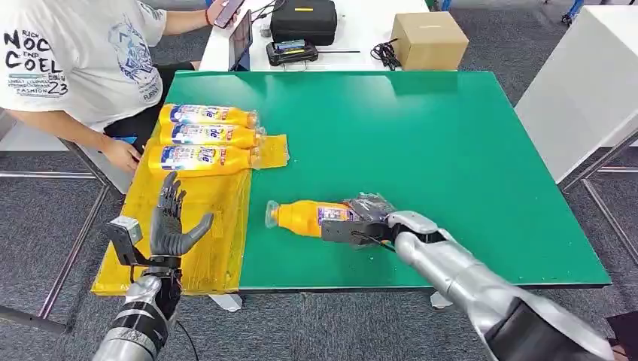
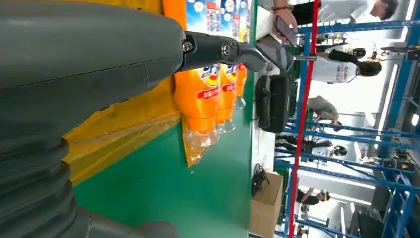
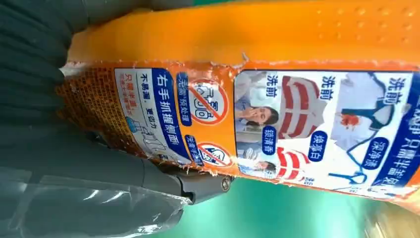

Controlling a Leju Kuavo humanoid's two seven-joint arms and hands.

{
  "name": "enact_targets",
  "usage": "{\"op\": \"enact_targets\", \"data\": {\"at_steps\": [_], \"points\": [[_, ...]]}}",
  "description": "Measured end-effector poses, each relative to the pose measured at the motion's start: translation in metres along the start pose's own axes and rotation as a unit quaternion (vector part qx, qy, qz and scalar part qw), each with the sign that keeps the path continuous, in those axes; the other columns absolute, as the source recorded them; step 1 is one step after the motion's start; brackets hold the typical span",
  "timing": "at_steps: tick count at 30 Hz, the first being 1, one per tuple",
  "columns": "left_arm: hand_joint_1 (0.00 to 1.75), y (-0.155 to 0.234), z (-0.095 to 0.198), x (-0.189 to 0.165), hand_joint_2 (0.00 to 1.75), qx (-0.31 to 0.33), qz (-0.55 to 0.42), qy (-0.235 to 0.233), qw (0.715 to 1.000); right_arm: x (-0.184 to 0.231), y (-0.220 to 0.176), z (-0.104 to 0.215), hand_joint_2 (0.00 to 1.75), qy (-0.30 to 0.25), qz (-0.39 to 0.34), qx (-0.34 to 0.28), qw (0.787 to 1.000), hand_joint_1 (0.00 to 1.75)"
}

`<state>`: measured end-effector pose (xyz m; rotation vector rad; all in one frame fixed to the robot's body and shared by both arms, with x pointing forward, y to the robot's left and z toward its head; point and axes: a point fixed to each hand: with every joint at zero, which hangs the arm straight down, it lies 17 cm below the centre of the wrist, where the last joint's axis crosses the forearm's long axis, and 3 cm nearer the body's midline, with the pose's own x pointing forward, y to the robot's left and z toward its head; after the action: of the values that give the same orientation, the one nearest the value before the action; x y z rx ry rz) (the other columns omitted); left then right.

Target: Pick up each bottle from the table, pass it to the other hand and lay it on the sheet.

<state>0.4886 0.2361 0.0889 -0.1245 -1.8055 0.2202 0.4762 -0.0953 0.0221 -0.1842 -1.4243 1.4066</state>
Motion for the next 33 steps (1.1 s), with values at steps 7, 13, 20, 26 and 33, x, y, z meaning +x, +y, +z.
{"op": "enact_targets", "data": {"at_steps": [7, 13, 20, 26, 33], "points": [[0.00, 0.004, 0.010, -0.001, 1.75, 0.004, -0.002, 0.001, 1.000, 0.046, -0.003, 0.009, 1.75, -0.040, -0.096, -0.092, 0.990, 1.75], [0.00, 0.007, 0.016, 0.000, 1.75, 0.015, 0.009, 0.003, 1.000, 0.089, -0.095, 0.051, 1.75, -0.121, -0.219, -0.328, 0.911, 1.75], [0.00, 0.007, 0.017, 0.006, 1.75, 0.023, 0.052, 0.012, 0.998, 0.064, -0.160, 0.127, 1.75, -0.114, -0.282, -0.511, 0.804, 1.75], [0.00, -0.022, 0.021, 0.007, 1.75, -0.027, 0.119, 0.037, 0.992, 0.050, -0.147, 0.141, 1.75, -0.105, -0.286, -0.517, 0.800, 1.75], [0.00, -0.065, 0.023, 0.015, 1.75, -0.093, 0.142, 0.050, 0.984, 0.059, -0.124, 0.130, 1.75, -0.101, -0.257, -0.493, 0.825, 1.69]]}}
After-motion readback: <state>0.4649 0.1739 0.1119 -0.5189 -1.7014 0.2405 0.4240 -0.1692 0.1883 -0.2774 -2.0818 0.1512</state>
